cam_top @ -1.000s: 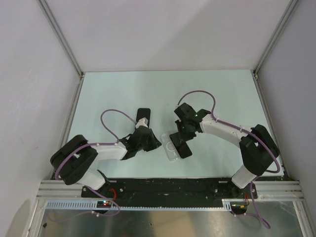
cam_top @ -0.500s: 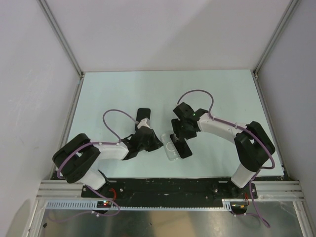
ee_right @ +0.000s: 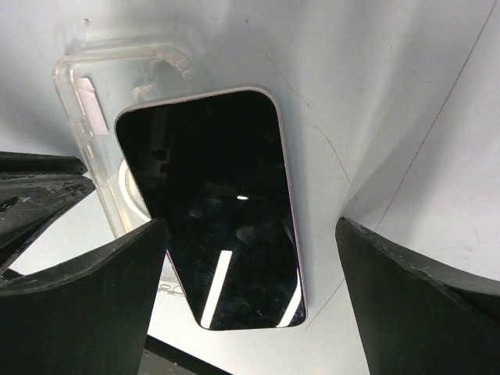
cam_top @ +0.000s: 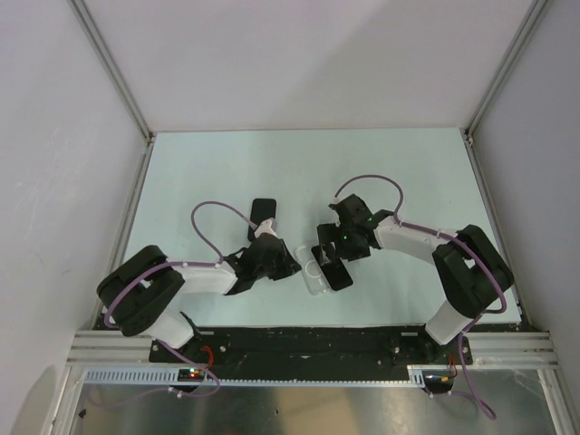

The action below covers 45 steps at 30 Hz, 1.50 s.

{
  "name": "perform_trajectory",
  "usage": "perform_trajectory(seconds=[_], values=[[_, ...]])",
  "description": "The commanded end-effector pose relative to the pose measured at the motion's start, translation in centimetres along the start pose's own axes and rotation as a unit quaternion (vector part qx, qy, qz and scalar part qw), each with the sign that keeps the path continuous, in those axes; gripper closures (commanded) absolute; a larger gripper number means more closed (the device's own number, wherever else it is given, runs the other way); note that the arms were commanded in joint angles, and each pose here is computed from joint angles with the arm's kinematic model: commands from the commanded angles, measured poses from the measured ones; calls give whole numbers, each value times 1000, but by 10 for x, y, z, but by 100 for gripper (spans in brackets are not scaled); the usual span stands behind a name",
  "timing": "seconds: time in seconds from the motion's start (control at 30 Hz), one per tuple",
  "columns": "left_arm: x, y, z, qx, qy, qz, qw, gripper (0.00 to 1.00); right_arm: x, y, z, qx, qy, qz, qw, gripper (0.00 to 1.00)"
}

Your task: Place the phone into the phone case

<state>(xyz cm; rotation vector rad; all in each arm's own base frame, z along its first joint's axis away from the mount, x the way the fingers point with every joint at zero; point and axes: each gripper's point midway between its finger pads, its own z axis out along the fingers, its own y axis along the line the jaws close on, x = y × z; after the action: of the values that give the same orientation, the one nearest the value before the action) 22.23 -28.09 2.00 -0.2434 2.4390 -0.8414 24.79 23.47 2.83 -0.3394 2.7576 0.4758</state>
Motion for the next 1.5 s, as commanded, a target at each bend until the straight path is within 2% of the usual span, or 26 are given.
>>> perform_trajectory(seconds=[0.0,0.2,0.47,0.7,1.17,1.47], values=[[-3,-11,2,13,-5,-1,1000,77,-11,15,-4,-62,-29,-6,998,6],[-3,-13,4,14,-3,-1,1000,77,-4,18,-1,-74,-22,3,997,8],[0,-14,6,14,0,-2,1000,78,8,21,3,-91,-15,-2,996,6],[0,-16,6,17,1,-4,1000,78,11,18,-1,-62,-23,-6,998,6],[5,-23,8,24,5,-5,1000,79,16,15,-9,13,-31,-5,999,15],[9,-26,6,28,8,-5,1000,80,13,16,-13,50,-36,-1,998,28]])
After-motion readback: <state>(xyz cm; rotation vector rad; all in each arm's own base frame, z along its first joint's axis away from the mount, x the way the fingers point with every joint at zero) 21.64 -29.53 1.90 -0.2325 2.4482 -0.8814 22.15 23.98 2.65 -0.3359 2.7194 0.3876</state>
